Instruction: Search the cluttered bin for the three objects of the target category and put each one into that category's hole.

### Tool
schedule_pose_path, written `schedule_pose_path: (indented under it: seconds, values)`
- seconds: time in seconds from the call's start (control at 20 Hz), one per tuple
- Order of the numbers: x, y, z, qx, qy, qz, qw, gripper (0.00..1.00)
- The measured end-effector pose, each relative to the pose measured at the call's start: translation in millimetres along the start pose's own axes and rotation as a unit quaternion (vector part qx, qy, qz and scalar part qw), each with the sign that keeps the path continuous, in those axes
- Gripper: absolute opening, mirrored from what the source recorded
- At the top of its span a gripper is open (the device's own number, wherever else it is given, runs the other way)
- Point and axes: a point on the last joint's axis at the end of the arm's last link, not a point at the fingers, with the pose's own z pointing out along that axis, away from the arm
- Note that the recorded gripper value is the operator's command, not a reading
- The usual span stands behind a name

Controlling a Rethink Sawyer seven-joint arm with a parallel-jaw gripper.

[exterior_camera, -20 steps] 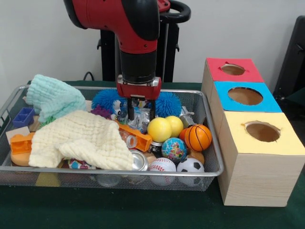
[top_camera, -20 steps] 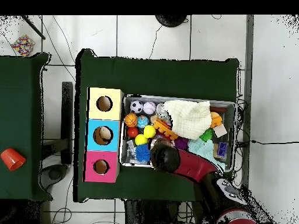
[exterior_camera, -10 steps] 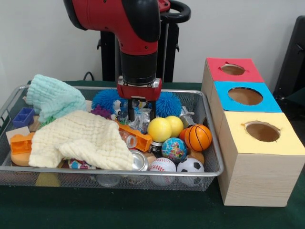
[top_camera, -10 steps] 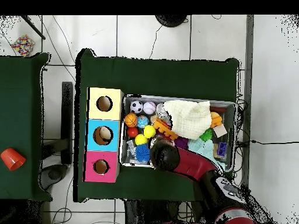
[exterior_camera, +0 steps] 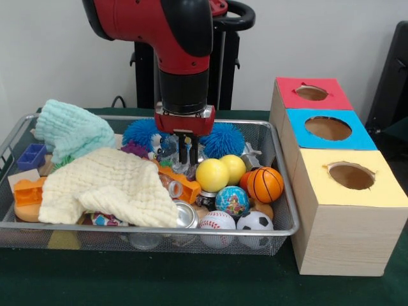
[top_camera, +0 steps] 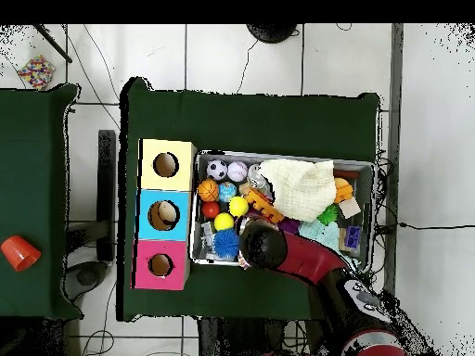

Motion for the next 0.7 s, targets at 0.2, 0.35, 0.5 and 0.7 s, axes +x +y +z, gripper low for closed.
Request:
schedule_pose_path:
  seconds: [0.2, 0.35, 0.5, 0.7]
  values:
    - [0.1, 0.0, -0.1, 0.0, 0.003, 0.0, 1.0, 0.0]
    - [-0.1, -0.1, -0.1, 0.0, 0.003, 0.0, 1.0, 0.0]
    - [-0.1, -0.1, -0.2, 0.0, 0.003, 0.0, 1.0, 0.0]
    - [-0.2, 0.0, -0.3, 0.0, 0.003, 0.0, 1.0, 0.0]
